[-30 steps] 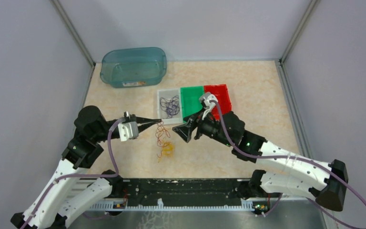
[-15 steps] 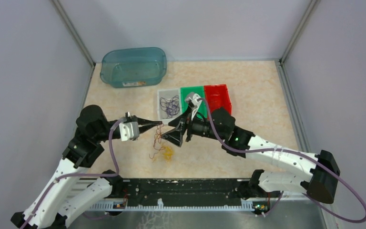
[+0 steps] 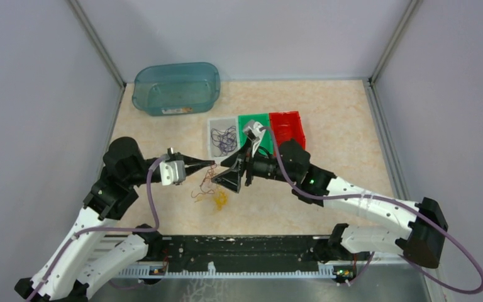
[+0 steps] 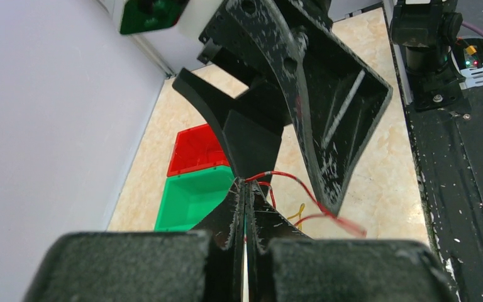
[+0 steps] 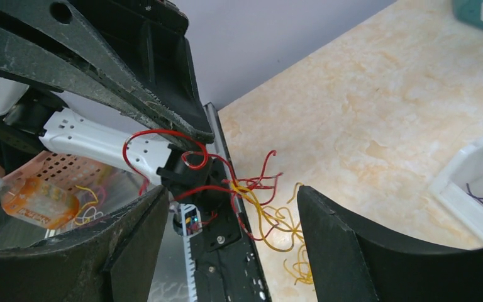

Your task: Untangle the cables

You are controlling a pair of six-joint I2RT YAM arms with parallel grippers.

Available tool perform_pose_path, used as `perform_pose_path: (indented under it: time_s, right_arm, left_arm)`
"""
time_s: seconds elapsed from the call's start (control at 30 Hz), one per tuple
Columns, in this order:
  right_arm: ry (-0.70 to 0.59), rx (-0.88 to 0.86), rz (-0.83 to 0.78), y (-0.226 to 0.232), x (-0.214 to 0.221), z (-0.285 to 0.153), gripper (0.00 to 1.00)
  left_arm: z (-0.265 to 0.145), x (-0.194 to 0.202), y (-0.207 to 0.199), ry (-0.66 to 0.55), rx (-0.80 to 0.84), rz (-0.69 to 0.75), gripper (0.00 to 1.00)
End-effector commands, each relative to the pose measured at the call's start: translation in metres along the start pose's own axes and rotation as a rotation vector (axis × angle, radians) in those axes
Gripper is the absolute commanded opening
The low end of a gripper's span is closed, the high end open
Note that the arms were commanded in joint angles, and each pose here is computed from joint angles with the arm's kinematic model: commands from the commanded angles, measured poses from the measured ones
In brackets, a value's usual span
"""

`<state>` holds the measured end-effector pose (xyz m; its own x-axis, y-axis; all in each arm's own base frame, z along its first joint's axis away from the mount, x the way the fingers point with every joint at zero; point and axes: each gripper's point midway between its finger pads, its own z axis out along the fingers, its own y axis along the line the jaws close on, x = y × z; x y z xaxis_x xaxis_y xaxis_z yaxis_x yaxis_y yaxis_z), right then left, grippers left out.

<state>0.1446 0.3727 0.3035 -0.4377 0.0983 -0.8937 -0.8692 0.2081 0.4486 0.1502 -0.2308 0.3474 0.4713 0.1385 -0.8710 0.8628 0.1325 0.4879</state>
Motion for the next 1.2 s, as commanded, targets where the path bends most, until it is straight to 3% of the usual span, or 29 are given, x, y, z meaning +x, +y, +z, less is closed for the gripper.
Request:
perform_pose_path:
  time_s: [0.0, 0.17, 0.73, 1.17]
  right_arm:
    - [-0.11, -0.005, -0.063, 0.015, -0.045, -0.023, 0.75]
    - [-0.135, 0.028, -0.068, 0.013, -0.049, -0.035, 0.74]
    - [-0.212, -0.13, 0.094, 0.02, -0.047, 0.007, 0.72]
    - [-0.219, -0.018, 0.113, -0.003, -0.028, 0.046, 0.7]
  left_arm:
    - [-0.004, -0.022, 0.0, -0.045, 0.018, 0.052, 0.01]
    - [-0.004, -0.025, 0.0, -0.05, 0.022, 0.046, 0.01]
    - [-0.004, -0.023, 0.002, -0.042, 0.008, 0.047, 0.01]
    - [-0.002, -0.043, 0.013, -0.086, -0.007, 0.021, 0.01]
